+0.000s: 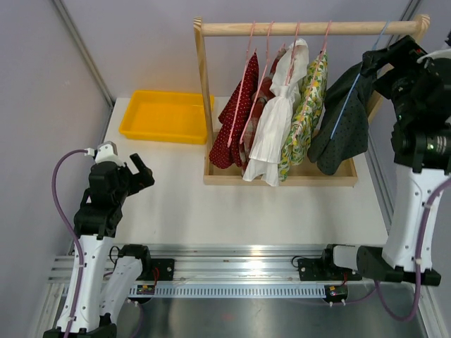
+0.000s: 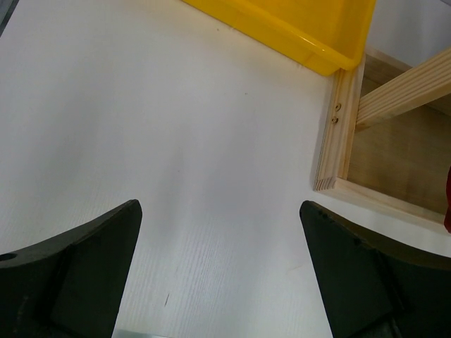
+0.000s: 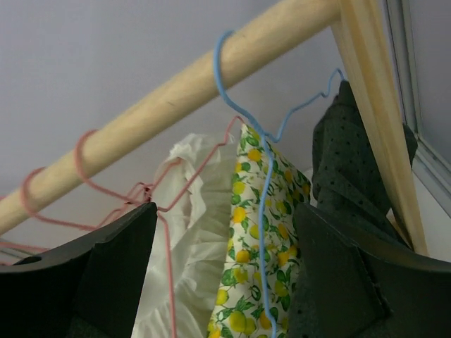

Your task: Remove the skirt from the hanger

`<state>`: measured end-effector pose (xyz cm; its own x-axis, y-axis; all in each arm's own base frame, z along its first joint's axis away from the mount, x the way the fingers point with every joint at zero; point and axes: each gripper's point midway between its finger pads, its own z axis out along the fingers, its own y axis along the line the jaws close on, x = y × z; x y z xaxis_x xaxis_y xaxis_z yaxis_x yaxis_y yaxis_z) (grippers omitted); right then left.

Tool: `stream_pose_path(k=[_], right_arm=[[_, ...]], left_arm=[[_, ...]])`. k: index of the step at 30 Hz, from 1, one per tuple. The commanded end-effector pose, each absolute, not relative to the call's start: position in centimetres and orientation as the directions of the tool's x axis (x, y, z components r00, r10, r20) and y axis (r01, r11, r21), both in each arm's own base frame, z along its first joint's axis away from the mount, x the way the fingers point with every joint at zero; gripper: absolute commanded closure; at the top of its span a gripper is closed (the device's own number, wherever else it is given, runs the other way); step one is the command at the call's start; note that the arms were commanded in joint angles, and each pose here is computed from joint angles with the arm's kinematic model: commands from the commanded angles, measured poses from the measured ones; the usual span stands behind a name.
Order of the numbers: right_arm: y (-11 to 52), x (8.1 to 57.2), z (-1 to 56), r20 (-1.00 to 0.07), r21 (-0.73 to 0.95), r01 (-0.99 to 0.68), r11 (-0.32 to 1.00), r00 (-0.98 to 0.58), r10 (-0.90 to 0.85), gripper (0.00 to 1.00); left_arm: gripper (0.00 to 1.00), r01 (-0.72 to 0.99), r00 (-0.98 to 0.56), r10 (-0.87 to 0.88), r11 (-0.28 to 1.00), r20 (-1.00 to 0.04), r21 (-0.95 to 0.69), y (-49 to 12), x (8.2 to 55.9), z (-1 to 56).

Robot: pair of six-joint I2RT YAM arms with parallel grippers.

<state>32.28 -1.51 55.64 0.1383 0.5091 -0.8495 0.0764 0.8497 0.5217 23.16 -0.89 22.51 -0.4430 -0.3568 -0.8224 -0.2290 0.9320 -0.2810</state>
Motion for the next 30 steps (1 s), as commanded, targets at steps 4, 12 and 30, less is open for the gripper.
stream_pose_path(k=[4, 12, 30], right_arm=[[-2.2, 36.4, 48.4, -0.852, 0.487, 0.226, 0.844, -0.089, 0.516, 0.15], [-1.6, 38.6, 43.7, -0.841, 0.449, 0.27, 0.852, -0.195, 0.505, 0.18], [0.2, 37.3, 47.0, -0.882, 0.405, 0.158, 0.901, -0.191, 0.43, 1.0]], left_arm=[[0.01, -0.231, -0.42, -0.355, 0.932, -0.835, -0.28, -0.7, 23.4, 22.9], [0.01, -0.232, -0.424, -0.356, 0.931, -0.833, -0.28, -0.7, 23.4, 22.7], [0.01, -0.22, -0.432, -0.346, 0.936, -0.833, -0.275, -0.9, 23.4, 22.7]])
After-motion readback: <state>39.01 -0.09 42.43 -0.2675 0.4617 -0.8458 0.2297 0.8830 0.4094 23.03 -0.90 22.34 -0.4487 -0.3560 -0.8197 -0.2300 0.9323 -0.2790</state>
